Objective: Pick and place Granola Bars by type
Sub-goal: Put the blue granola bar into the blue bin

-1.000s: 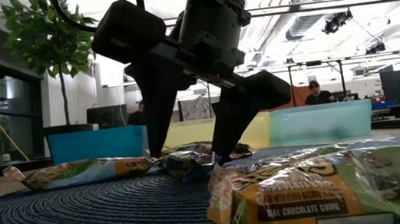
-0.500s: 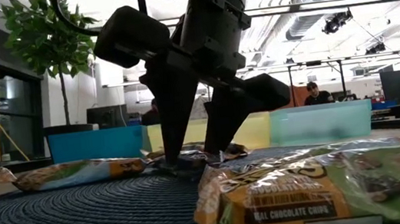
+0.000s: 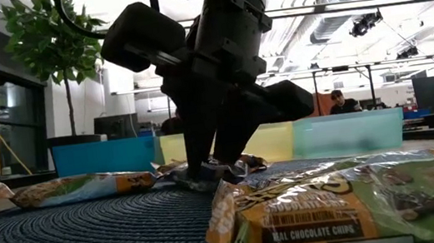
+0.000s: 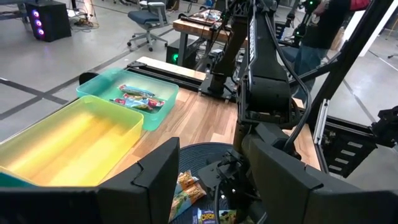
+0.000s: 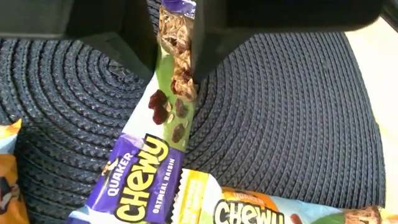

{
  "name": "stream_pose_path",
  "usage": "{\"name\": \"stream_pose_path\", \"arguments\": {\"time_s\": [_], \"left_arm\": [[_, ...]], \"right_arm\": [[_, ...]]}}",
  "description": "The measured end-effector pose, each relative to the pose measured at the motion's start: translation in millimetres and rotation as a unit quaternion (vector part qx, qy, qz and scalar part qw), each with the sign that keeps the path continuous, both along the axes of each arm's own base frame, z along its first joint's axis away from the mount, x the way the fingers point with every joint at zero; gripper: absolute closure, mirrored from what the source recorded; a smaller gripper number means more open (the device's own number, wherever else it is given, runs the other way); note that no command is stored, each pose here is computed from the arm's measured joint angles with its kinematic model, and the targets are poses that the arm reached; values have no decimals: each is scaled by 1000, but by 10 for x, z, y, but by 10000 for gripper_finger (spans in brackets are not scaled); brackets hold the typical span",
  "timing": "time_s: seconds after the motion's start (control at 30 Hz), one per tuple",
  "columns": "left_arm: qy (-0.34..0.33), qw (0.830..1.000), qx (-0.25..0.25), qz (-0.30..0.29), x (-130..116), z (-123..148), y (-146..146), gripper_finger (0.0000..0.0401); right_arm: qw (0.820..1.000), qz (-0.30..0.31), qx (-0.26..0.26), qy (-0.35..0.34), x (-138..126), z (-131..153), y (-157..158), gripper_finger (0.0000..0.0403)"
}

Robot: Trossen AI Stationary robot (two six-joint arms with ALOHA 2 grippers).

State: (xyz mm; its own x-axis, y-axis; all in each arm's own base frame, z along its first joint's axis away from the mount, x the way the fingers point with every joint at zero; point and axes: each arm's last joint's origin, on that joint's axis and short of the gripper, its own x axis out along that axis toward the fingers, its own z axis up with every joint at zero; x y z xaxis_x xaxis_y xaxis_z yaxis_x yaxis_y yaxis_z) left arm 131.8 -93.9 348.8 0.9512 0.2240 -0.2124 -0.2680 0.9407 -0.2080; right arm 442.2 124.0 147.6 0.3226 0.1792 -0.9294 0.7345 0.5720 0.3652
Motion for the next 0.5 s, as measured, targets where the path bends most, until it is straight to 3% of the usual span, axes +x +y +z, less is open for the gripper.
{"name": "stream_pose_path", "arguments": {"time_s": [0.5], "left_arm": [[1,1000,1,0,-1,-3,1,210]], "right_arm": [[1000,22,10,-7,-12,95,8,379]]}}
